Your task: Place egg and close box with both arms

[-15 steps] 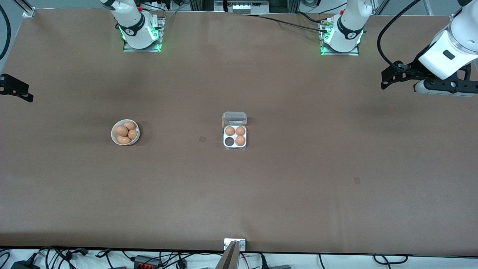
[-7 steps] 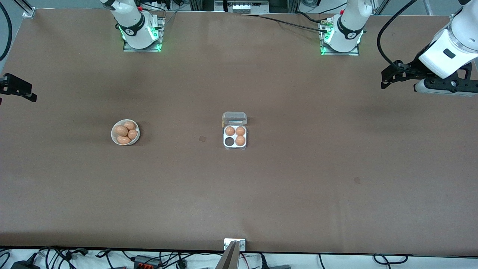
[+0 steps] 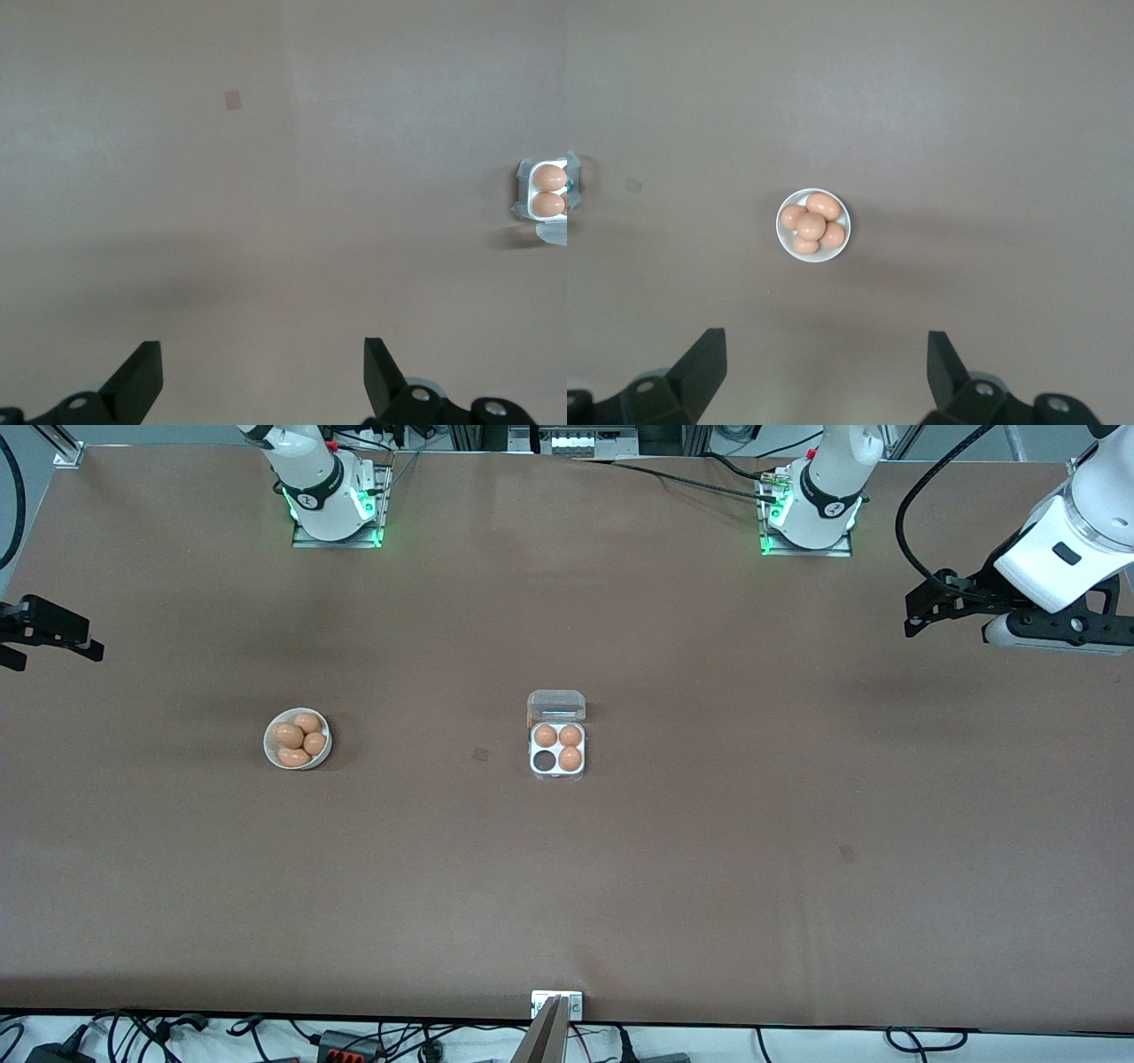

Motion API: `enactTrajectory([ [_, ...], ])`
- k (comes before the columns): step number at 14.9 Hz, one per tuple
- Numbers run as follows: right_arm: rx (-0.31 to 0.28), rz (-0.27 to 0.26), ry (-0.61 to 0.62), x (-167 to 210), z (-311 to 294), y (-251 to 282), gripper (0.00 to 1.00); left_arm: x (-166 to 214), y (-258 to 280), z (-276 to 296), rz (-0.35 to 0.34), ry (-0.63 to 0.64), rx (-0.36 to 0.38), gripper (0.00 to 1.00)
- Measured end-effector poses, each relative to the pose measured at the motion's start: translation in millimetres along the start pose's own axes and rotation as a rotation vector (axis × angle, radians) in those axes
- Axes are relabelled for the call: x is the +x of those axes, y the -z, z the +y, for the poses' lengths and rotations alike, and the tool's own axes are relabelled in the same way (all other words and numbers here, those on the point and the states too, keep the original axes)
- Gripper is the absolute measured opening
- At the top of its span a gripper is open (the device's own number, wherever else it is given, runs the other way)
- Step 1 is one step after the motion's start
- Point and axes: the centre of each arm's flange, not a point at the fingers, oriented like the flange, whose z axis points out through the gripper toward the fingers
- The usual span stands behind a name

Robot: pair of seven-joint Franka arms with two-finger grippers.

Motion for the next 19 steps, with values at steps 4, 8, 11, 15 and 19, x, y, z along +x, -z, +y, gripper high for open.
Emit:
enactTrajectory([
  [4,0.019,-0.043,0.009,8.3,-4.4,-27.0,1.0,1.2,-1.8,0.3,-0.003,-0.001,0.0,1.0],
  [8,0.015,-0.021,0.002,26.4,-14.4,-74.1,1.0,1.4,-1.5,0.4,-0.003,-0.001,0.0,1.0],
  [11,0.004,0.025,-0.029,42.9,-45.3,-116.3,1.0,1.5,-1.3,0.6,-0.002,-0.001,0.0,1.0],
  [15,0.003,0.033,-0.048,65.2,-59.6,-184.1,1.0,1.5,-1.0,1.1,-0.002,-0.002,0.0,1.0],
  [19,0.007,-0.006,-0.057,66.9,-56.2,-246.5,1.0,1.5,-0.9,1.2,-0.001,-0.003,0.0,1.0],
])
